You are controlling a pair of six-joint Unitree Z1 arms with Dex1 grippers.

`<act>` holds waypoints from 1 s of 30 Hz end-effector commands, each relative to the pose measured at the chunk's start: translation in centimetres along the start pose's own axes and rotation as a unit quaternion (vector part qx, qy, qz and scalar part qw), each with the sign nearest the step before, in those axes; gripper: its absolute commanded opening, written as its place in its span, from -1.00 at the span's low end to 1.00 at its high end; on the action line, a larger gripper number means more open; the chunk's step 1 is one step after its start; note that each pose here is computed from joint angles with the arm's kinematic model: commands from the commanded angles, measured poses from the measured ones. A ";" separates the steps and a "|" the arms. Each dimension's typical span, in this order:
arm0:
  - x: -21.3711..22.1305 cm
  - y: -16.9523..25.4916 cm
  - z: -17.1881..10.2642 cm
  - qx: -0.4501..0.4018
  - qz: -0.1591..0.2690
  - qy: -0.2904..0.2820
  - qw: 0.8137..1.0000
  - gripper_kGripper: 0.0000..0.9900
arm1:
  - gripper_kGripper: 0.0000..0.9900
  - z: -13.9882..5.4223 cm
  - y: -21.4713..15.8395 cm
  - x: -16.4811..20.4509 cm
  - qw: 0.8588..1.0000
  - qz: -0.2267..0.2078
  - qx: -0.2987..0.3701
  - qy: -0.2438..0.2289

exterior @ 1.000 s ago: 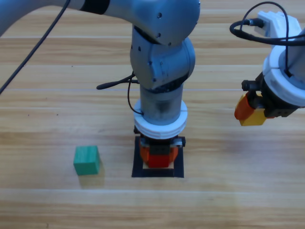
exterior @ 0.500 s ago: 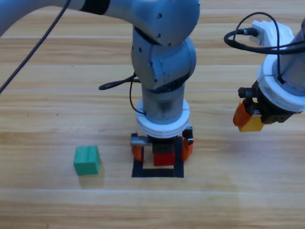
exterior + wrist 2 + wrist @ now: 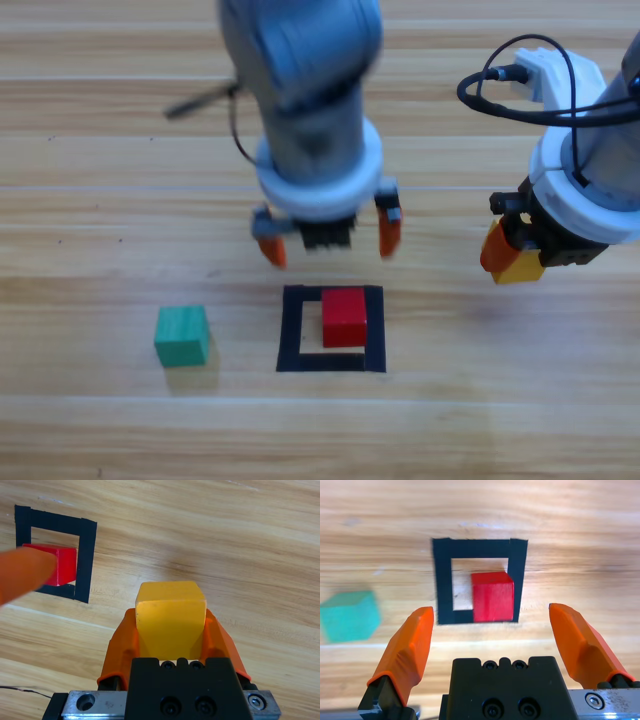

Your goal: Stack the blocks in the rectangular block: red at the bottom, yellow in the middle, green on top

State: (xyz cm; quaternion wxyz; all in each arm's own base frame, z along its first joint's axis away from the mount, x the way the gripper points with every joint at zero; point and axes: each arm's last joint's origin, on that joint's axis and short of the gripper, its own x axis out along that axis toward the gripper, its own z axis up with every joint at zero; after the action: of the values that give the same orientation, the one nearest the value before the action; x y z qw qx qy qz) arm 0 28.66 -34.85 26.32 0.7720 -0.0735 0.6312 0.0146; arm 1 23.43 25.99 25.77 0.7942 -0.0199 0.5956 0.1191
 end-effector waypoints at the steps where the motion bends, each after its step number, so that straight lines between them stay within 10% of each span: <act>1: -8.5 3.6 0.1 -0.019 -0.023 -0.070 0.997 0.99 | -0.67 -1.4 2.2 1.0 1.000 -0.010 -0.027 0.012; 13: -17.5 18.8 -5.0 -0.021 -0.080 -0.243 0.967 0.97 | -0.67 -1.6 8.4 2.9 0.999 -0.017 -0.025 0.040; 30: -10.4 17.7 -2.6 0.009 -0.060 -0.120 0.991 0.97 | -0.67 0.1 14.4 6.2 0.998 -0.038 -0.001 0.051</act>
State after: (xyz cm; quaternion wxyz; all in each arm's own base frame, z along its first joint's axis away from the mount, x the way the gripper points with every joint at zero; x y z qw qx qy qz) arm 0 20.42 -16.77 35.75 0.8537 -0.0962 0.5092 -0.0518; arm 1 22.18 38.76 25.26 0.7804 -0.0114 0.6148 0.1135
